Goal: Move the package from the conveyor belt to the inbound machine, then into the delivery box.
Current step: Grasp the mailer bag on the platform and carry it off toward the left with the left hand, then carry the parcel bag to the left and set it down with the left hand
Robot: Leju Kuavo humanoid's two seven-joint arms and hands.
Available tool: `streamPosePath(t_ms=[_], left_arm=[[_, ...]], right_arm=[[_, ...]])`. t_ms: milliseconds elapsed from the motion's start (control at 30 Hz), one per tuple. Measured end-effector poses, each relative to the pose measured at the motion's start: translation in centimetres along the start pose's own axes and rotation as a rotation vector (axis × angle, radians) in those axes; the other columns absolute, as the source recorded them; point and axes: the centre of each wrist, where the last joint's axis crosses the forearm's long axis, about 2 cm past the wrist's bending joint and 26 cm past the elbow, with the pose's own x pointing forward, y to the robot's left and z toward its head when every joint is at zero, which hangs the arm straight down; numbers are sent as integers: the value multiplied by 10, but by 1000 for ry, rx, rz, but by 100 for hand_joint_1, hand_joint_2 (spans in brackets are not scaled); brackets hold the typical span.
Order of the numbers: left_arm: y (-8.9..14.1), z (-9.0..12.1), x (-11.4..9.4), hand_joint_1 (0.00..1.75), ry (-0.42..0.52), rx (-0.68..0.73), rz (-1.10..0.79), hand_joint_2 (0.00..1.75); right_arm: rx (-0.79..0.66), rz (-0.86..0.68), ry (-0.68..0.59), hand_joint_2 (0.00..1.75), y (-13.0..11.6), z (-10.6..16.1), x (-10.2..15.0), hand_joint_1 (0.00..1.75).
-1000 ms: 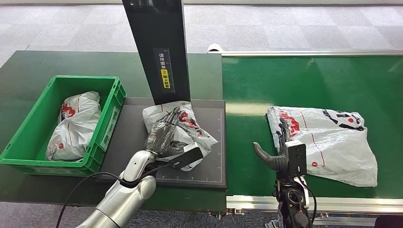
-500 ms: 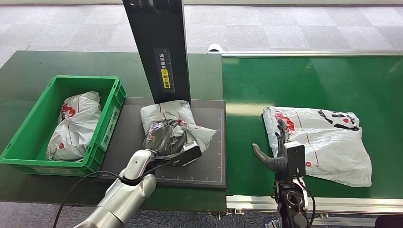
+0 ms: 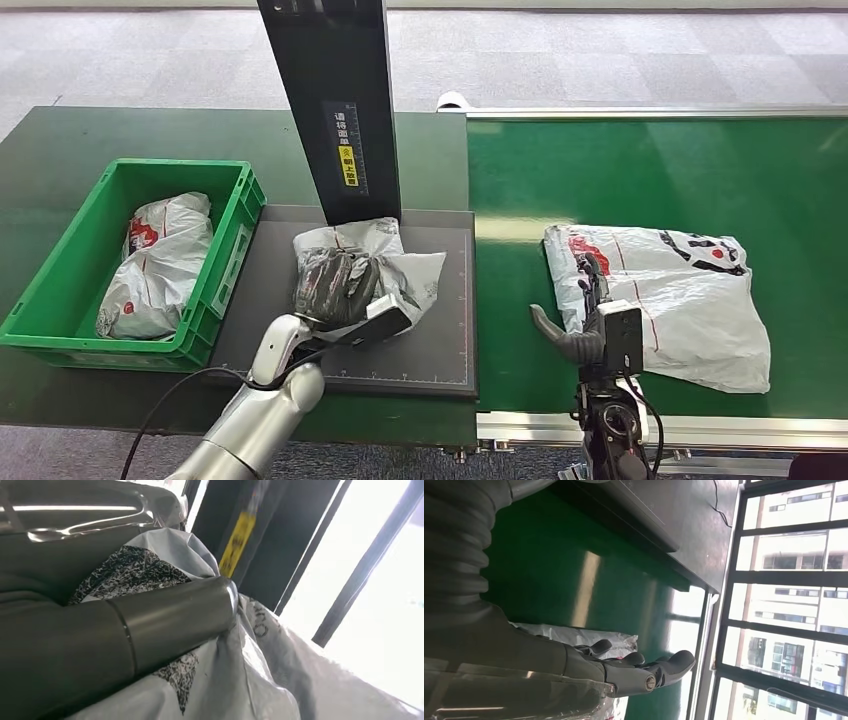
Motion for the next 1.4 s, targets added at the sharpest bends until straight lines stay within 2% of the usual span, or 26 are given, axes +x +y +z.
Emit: streamPosePath(t_ms=[233, 400, 667, 900, 1000, 1133, 1267, 1400], left_arm=[[34, -9, 17, 175, -235, 447, 186, 0], [58, -10, 21, 175, -235, 616, 218, 0], [123, -14, 31, 175, -280, 885, 117, 0], [146, -11, 28, 175, -276, 969, 58, 0], [155, -11, 20, 175, -265, 980, -18, 0], [178, -13, -1, 175, -216, 1025, -141, 0], [201, -11, -29, 175, -124, 1075, -250, 0], [206, -5, -53, 175, -32, 1074, -297, 0]], right_arm=[[-21, -15, -17, 175, 0, -4, 2, 0], [-32, -22, -32, 175, 1, -7, 2, 0], [-36, -36, -39, 175, 5, -12, 1, 0], [-30, -39, -35, 175, 8, -12, -1, 0], [-26, -41, -36, 175, 9, -12, -1, 0], [-19, -44, -36, 175, 11, -11, -2, 0], [-11, -40, -30, 175, 14, -10, -3, 0], [-3, -29, -25, 175, 14, -10, -4, 0]])
